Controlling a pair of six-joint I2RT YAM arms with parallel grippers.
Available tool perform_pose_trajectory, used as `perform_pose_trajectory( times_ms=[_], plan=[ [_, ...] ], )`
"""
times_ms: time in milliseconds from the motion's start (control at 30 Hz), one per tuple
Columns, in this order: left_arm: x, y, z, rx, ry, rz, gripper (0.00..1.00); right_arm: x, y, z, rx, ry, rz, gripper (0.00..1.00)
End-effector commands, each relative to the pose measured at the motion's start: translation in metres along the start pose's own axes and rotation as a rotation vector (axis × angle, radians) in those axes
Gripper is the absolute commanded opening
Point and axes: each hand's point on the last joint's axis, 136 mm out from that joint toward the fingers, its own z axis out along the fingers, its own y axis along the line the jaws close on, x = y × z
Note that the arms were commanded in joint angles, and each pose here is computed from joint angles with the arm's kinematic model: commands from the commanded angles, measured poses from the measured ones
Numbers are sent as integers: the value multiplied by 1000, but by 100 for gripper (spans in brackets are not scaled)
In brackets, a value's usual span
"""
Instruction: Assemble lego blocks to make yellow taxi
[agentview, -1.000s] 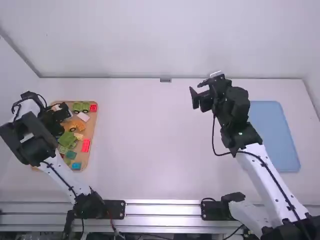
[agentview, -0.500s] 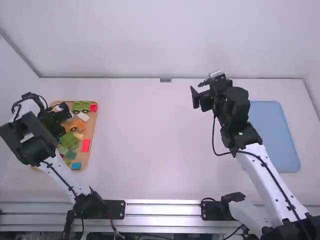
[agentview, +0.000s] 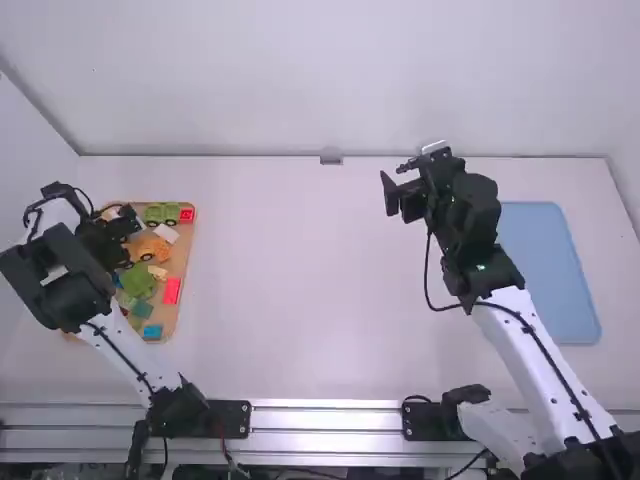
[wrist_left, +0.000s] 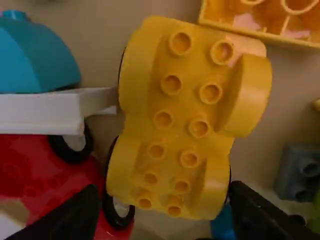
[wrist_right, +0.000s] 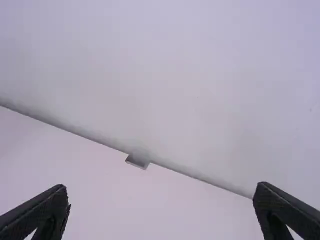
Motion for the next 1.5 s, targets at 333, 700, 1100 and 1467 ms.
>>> perform_pose_trajectory(
  times_ms=[333, 700, 1100, 1467],
  plan=[
    [-3, -22, 17, 93, -20, 31, 70, -16, -2, 0, 2, -33, 1, 98],
    [1, -24, 19, 98, -2, 27, 70, -16, -1, 0, 0, -32, 1, 98],
    [-9, -24, 29, 75, -5, 54, 52, -17, -1, 0, -4, -38, 1, 98],
    [-19, -3, 15, -14, -54, -51, 44, -19, 0, 0, -5, -47, 0, 98]
  ],
)
